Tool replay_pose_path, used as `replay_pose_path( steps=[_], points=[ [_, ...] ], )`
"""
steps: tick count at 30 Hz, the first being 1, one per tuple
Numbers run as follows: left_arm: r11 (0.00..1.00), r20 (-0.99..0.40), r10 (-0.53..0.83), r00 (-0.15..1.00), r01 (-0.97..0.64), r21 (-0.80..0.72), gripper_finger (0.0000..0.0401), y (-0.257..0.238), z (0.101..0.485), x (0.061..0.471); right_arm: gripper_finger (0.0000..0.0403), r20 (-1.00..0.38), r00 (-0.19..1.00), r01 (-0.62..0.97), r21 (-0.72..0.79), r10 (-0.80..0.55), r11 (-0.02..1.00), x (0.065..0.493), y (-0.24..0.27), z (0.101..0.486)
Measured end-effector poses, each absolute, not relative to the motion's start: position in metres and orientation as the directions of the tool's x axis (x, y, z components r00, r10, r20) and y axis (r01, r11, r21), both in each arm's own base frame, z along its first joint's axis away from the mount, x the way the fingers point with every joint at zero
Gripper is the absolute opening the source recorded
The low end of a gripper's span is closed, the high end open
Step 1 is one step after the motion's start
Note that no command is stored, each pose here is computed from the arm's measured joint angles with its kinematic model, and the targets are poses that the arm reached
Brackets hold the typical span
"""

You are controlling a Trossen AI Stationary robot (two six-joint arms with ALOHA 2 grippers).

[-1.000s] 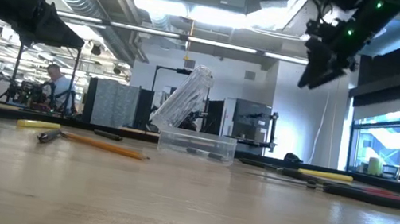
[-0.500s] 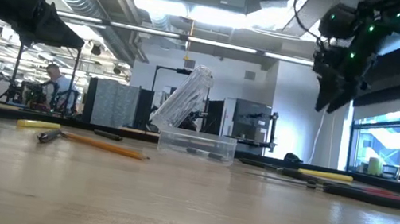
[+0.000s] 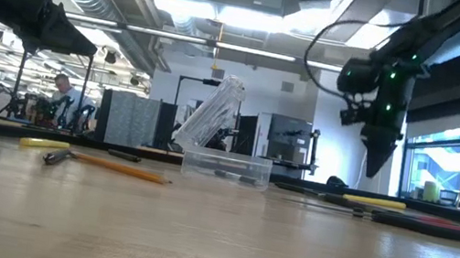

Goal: Pick & place school supplies into a supply box
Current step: Put the right yellow pen into the transparent supply box

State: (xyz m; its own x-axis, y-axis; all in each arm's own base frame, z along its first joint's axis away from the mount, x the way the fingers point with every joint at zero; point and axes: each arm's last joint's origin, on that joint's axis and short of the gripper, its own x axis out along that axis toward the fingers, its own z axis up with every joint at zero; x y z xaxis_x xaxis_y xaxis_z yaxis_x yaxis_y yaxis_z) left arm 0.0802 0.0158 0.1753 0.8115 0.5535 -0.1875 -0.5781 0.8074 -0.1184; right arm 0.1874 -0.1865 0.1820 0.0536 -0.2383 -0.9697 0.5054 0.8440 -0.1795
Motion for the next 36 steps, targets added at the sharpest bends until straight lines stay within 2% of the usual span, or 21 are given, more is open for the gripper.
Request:
replay_pose_path(
  steps=[4, 8, 10, 18, 22, 28, 36],
  points=[
    [0.807, -0.188, 0.553, 0.811, -0.578, -0.118, 0.0008, 0.016, 0.175, 0.080, 0.0232, -0.976, 0.003, 0.487, -0.190, -0.219, 0.853, 0.191, -0.191, 0.166],
    [0.807, -0.187, 0.553, 0.812, -0.578, -0.119, 0.0007, 0.016, 0.175, 0.080, 0.0232, -0.956, -0.122, 0.472, -0.293, -0.267, 0.832, 0.190, -0.196, 0.153],
    [0.807, -0.188, 0.554, 0.811, -0.578, -0.118, 0.0006, 0.016, 0.175, 0.080, 0.0233, -0.953, -0.145, 0.478, -0.302, -0.265, 0.825, 0.188, -0.200, 0.149],
    [0.807, -0.188, 0.554, 0.811, -0.578, -0.118, 0.0007, 0.016, 0.175, 0.080, 0.0232, -0.958, -0.152, 0.524, -0.287, -0.243, 0.802, 0.172, -0.219, 0.143],
    [0.807, -0.188, 0.554, 0.811, -0.578, -0.118, 0.0007, 0.016, 0.175, 0.080, 0.0231, -0.971, -0.117, 0.516, -0.239, -0.209, 0.823, 0.168, -0.224, 0.145],
    [0.807, -0.188, 0.553, 0.811, -0.578, -0.118, 0.0006, 0.016, 0.175, 0.080, 0.0217, -0.988, -0.048, 0.458, -0.154, -0.148, 0.876, 0.171, -0.224, 0.143],
    [0.807, -0.187, 0.554, 0.811, -0.578, -0.121, 0.0007, 0.016, 0.175, 0.080, 0.0193, -0.987, -0.093, 0.351, -0.155, -0.130, 0.923, 0.179, -0.221, 0.132]
  ],
)
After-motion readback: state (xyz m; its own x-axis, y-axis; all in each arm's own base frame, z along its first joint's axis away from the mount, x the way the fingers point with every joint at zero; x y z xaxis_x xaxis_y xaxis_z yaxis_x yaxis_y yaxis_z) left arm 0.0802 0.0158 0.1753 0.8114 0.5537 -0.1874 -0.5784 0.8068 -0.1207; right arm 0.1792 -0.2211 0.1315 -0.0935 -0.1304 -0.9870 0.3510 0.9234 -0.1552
